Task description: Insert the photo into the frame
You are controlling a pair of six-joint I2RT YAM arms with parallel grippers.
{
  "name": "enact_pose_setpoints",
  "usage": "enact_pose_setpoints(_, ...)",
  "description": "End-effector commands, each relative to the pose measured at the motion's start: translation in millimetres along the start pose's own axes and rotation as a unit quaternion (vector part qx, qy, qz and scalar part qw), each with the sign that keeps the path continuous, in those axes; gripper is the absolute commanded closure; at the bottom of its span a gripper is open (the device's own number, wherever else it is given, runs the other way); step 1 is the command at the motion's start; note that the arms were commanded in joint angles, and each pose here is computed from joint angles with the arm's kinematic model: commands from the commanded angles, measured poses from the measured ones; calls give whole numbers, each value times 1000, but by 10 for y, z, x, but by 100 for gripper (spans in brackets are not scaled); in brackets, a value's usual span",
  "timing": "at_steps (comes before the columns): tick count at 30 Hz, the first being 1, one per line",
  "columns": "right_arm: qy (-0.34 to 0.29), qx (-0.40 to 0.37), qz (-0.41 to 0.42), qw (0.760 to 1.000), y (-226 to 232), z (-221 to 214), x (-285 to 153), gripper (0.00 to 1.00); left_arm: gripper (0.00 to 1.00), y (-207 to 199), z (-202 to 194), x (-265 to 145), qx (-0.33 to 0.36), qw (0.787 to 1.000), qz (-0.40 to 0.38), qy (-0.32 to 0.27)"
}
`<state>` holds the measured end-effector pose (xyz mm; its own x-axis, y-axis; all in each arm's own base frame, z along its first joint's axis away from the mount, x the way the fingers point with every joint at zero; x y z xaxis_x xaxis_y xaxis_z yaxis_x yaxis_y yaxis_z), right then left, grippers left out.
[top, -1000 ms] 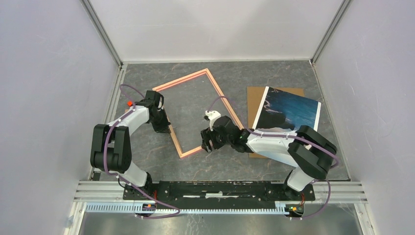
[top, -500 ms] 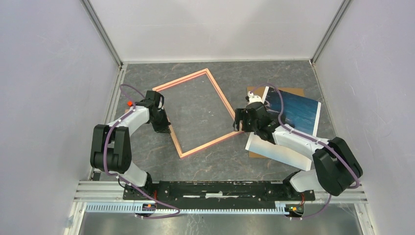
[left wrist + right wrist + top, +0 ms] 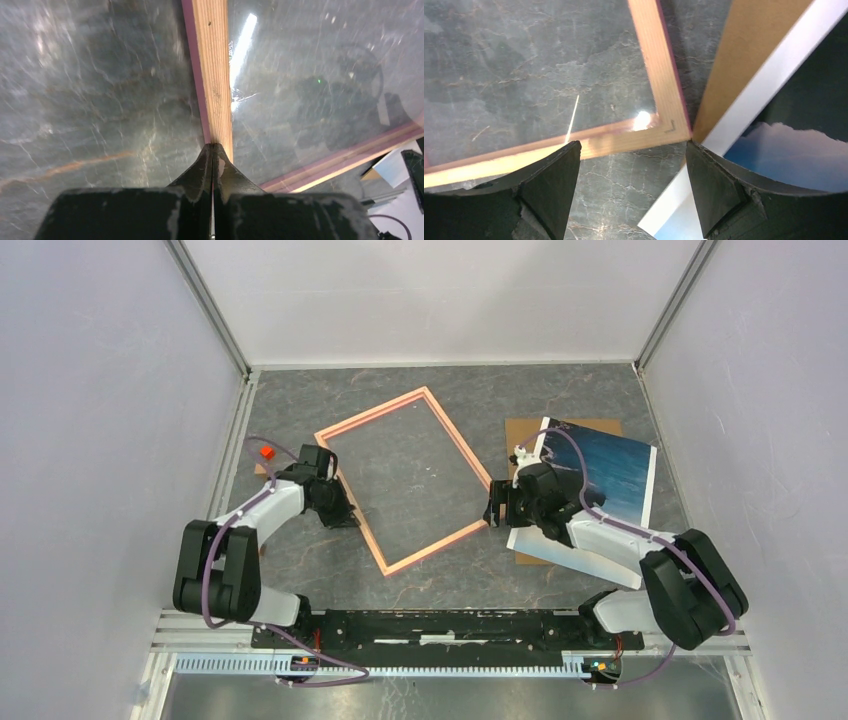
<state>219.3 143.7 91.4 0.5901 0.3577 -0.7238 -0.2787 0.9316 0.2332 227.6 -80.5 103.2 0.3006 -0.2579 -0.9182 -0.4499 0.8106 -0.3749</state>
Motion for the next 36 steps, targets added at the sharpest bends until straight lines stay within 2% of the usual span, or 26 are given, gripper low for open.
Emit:
enact_pose_setpoints(1, -36, -24, 57, 997, 112, 119, -70, 17, 98, 235, -416, -65, -36, 996, 54, 68)
enact_pose_setpoints(6, -48, -61, 28, 997, 41, 155, -201, 16, 98, 184, -312, -223, -25, 998, 58, 22)
enact_pose_setpoints(8, -52, -80, 41, 995, 51, 150, -251, 16, 98, 144, -260, -250, -14, 998, 54, 14)
enact_pose_setpoints(11, -60, -99, 63, 991, 66, 103, -284, 15, 93, 52, -262, -290, -1, 999, 29, 44)
enact_pose_setpoints(13, -53, -100, 69, 991, 72, 76, -284, 15, 81, 19, -278, -325, -3, 999, 11, 46)
enact_pose_setpoints(15, -44, -93, 78, 992, 87, 24, -275, 15, 49, -21, -253, -386, -3, 1000, -14, 18)
enact_pose_setpoints(17, -33, -71, 86, 993, 99, -67, -247, 15, 30, -49, -230, -469, -5, 1000, -25, -8)
enact_pose_setpoints(21, -20, 5, 87, 996, 144, -128, -158, 13, 11, -161, -209, -671, 9, 996, -78, -43)
enact_pose_setpoints(24, -38, 35, 99, 994, 170, -125, -82, 13, 0, -240, -183, -844, 31, 990, -118, -78)
enact_pose_setpoints(29, -44, 61, 79, 994, 129, -26, 60, 15, 0, -326, -226, -1124, 75, 976, -172, -108)
enact_pose_setpoints(32, -63, 73, 49, 994, 74, 33, 105, 18, 0, -385, -227, -1173, 124, 967, -180, -132)
enact_pose_setpoints(36, -83, 74, 35, 993, -21, 185, 168, 21, 0, -560, -238, -1123, 164, 962, -177, -126)
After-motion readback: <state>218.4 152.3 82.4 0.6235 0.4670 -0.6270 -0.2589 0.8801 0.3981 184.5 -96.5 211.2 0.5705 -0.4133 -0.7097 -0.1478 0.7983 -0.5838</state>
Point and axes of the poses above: each gripper's point midway between its finger pads, its own x axis out along the fingers, its own y axis along the line the jaws close on, z = x × y, the point moved 8 cm from there along -x, back along the fingers, and after that the axes turned 6 degrees about -x, right-handed, at the moved point
